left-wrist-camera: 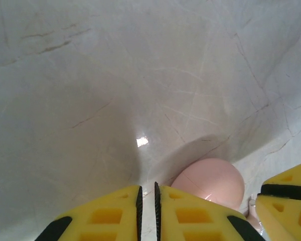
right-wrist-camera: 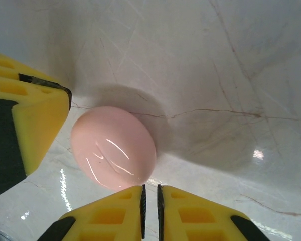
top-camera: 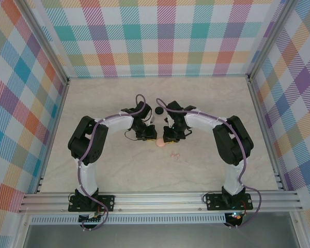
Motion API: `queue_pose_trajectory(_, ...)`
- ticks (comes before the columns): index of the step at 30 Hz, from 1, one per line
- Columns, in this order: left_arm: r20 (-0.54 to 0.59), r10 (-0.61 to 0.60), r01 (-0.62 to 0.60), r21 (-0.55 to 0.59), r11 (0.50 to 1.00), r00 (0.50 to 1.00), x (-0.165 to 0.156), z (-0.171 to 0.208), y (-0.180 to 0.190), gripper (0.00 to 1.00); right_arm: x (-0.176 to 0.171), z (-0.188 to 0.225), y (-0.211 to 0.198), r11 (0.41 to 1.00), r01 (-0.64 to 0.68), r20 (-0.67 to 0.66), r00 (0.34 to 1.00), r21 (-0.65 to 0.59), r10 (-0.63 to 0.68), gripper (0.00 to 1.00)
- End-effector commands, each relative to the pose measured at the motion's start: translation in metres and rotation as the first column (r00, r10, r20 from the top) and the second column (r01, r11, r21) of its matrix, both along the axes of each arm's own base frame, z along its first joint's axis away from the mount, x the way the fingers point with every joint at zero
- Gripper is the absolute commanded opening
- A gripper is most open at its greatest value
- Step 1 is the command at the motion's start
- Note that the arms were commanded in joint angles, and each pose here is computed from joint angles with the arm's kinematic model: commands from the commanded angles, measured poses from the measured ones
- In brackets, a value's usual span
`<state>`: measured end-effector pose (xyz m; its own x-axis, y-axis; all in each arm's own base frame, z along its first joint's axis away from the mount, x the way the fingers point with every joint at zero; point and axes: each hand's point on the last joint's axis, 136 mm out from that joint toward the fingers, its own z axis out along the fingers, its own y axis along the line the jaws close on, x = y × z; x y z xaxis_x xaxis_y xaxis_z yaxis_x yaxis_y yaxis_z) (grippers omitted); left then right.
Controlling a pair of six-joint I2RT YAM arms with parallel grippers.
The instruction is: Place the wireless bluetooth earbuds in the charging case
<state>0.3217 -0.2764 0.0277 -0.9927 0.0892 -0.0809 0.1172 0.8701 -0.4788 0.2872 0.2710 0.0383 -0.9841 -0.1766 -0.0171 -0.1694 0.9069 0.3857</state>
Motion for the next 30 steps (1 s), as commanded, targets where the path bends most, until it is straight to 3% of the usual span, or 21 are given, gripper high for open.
queue_pose_trajectory(1,-0.021,-0.031,0.03,-0.017,0.999,0.999,-0.013,0.001,-0.001,0.16,0.001,-0.006,0.005,1.0,0.009,-0.024,1.0,0.005,-0.009,0.18)
queue_pose_trajectory(19,-0.029,-0.022,0.022,-0.017,1.0,0.999,-0.036,0.007,0.001,0.17,0.015,-0.004,0.008,1.0,0.01,0.012,1.0,-0.019,-0.01,0.19)
queue_pose_trajectory(26,0.017,0.014,-0.014,0.032,0.999,1.0,-0.031,0.018,0.016,0.23,0.019,0.001,-0.009,0.996,0.05,0.054,0.997,-0.079,-0.046,0.21)
queue_pose_trajectory(30,0.044,0.054,-0.055,0.006,0.998,0.998,-0.018,0.028,0.026,0.29,0.018,0.011,-0.014,0.996,0.076,0.072,0.995,-0.053,-0.072,0.22)
